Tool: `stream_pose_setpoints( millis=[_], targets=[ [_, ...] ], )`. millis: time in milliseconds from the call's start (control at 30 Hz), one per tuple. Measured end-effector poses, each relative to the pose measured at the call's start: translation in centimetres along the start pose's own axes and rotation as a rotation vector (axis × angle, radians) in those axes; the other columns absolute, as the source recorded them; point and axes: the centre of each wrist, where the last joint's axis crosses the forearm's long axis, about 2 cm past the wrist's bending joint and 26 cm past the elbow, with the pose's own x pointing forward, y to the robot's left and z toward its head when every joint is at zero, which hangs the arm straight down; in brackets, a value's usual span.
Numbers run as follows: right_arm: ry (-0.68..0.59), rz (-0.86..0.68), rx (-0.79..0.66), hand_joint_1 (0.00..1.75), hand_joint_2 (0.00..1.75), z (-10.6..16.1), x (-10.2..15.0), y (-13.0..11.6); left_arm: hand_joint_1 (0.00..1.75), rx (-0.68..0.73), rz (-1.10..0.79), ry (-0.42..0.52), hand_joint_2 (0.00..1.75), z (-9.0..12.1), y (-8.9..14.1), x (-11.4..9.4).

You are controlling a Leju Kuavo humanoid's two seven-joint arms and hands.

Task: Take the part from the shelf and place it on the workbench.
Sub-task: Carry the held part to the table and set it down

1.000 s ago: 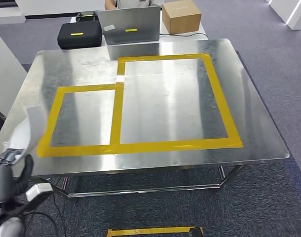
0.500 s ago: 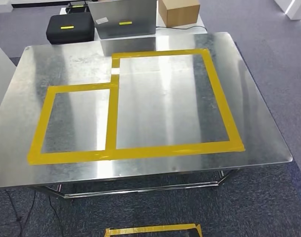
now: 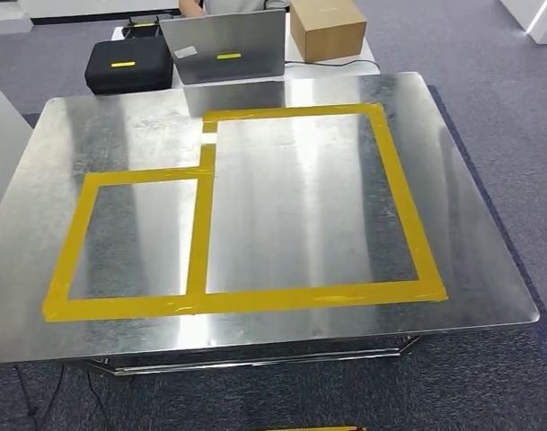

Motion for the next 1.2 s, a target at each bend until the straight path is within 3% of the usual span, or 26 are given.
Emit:
stream_pose_setpoints(
  millis=[100,267,500,633,733,933,1200],
  targets=[
    [-0.007,0.000,0.001,0.00,0.00,-0.1,0.3,-0.1,1.75,0.026,0.022,-0.032,1.75,-0.9,0.0,1.1],
    [-0.021,0.006,0.011,0.00,0.00,-0.2,0.6,-0.2,1.75,0.068,0.042,-0.178,1.75,-3.1,0.1,5.4],
    [-0.088,0.007,0.020,0.00,0.00,-0.7,2.4,-0.4,1.75,0.124,0.133,-0.406,1.75,-5.4,0.8,16.0],
    [-0.089,0.008,0.020,0.00,0.00,-0.8,2.7,-0.5,1.75,0.083,0.183,-0.515,1.75,-4.2,0.3,20.3],
    [-0.076,0.007,0.024,0.00,0.00,-0.8,2.4,-0.4,1.75,0.066,0.201,-0.583,1.75,-3.2,0.1,22.3],
    [-0.088,0.007,0.028,0.00,0.00,-0.8,2.8,-0.2,1.75,0.100,0.224,-0.682,1.75,-3.3,1.7,24.9],
    [-0.087,0.006,0.030,0.00,0.00,-0.8,2.6,-0.2,1.75,0.116,0.230,-0.752,1.75,-2.7,2.5,26.5]
  ],
)
